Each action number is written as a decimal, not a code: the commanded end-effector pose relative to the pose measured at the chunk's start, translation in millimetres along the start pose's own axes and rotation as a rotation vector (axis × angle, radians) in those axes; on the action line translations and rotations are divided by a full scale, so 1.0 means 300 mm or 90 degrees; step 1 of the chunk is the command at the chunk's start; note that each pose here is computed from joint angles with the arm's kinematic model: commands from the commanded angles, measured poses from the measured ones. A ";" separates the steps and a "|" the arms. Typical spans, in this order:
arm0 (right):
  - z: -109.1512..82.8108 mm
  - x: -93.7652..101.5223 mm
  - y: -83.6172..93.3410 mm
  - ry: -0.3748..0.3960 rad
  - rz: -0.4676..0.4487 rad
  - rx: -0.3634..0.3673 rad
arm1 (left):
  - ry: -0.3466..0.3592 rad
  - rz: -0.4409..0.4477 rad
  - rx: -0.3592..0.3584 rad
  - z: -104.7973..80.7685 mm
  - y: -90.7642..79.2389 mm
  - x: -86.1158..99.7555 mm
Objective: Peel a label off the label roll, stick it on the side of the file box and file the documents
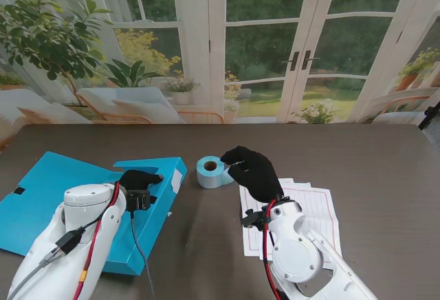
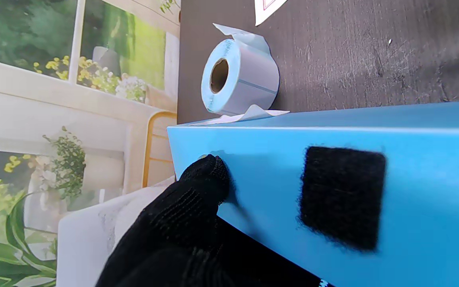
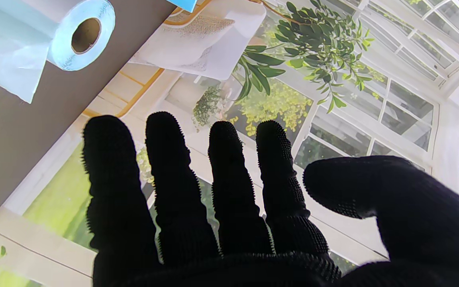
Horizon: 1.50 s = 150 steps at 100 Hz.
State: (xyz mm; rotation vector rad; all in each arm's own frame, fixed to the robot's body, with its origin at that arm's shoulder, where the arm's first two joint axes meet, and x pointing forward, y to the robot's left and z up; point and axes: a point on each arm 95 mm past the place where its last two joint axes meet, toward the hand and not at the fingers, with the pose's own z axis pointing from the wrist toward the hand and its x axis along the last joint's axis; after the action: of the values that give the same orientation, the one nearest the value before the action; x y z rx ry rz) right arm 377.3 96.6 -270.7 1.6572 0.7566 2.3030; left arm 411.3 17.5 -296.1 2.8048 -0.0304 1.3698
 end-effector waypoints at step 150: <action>-0.019 -0.002 0.001 -0.023 0.060 -0.017 | -0.070 0.010 -0.015 0.084 0.027 -0.030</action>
State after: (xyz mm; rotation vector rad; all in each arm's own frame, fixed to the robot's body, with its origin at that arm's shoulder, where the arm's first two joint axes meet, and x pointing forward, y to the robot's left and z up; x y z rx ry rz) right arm 375.1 90.8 -272.8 1.7392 0.6429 2.3213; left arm 425.5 8.7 -318.3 2.8721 -0.0499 1.2155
